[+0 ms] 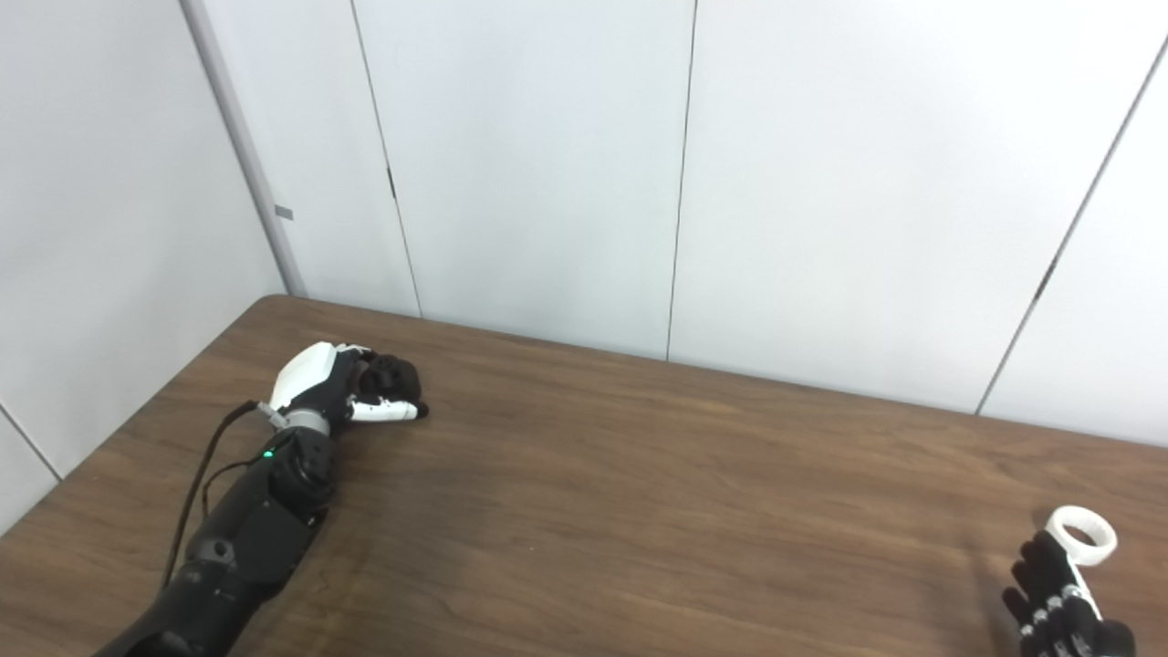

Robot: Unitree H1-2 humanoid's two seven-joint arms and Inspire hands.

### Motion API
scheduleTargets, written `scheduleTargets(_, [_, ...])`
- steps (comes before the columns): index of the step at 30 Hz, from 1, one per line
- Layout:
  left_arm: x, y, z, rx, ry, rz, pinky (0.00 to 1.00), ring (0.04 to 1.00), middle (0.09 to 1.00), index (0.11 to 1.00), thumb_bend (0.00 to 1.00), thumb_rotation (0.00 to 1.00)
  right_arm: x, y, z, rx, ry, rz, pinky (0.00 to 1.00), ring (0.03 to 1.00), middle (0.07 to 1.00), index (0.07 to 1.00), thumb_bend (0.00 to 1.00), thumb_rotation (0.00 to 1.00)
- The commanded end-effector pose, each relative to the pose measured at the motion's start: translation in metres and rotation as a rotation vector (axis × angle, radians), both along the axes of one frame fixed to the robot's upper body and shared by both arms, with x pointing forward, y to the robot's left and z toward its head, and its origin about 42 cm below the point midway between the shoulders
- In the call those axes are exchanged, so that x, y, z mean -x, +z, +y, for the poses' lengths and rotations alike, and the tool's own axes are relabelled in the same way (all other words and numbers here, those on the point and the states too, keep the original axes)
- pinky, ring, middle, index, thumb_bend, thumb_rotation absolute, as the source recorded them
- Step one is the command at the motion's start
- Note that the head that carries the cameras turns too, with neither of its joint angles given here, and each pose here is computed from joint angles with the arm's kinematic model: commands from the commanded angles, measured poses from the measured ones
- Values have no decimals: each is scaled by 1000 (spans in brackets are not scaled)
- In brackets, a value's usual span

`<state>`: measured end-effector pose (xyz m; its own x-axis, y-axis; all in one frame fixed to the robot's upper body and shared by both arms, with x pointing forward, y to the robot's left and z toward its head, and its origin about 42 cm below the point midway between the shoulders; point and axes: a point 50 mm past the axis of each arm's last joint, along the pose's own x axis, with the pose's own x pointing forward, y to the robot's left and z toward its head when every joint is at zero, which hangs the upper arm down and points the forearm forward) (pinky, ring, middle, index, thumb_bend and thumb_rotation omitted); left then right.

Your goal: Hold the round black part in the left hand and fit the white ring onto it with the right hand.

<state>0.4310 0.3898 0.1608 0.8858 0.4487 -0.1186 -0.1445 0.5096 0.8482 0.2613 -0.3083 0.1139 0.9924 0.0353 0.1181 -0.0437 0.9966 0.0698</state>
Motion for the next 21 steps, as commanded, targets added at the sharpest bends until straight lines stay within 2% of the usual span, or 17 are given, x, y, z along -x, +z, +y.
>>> scheduleTargets(1, [-10, 30, 10, -53, 16, -87, 1000, 999, 951, 799, 871, 277, 15, -21, 9, -43, 2, 68, 981, 983, 974, 953, 664, 1000])
scheduleTargets(21, [-5, 31, 12, -50, 47, -78, 1000, 986, 923, 752, 807, 194, 14, -17, 5, -38, 8, 64, 993, 992, 977, 957, 655, 1000])
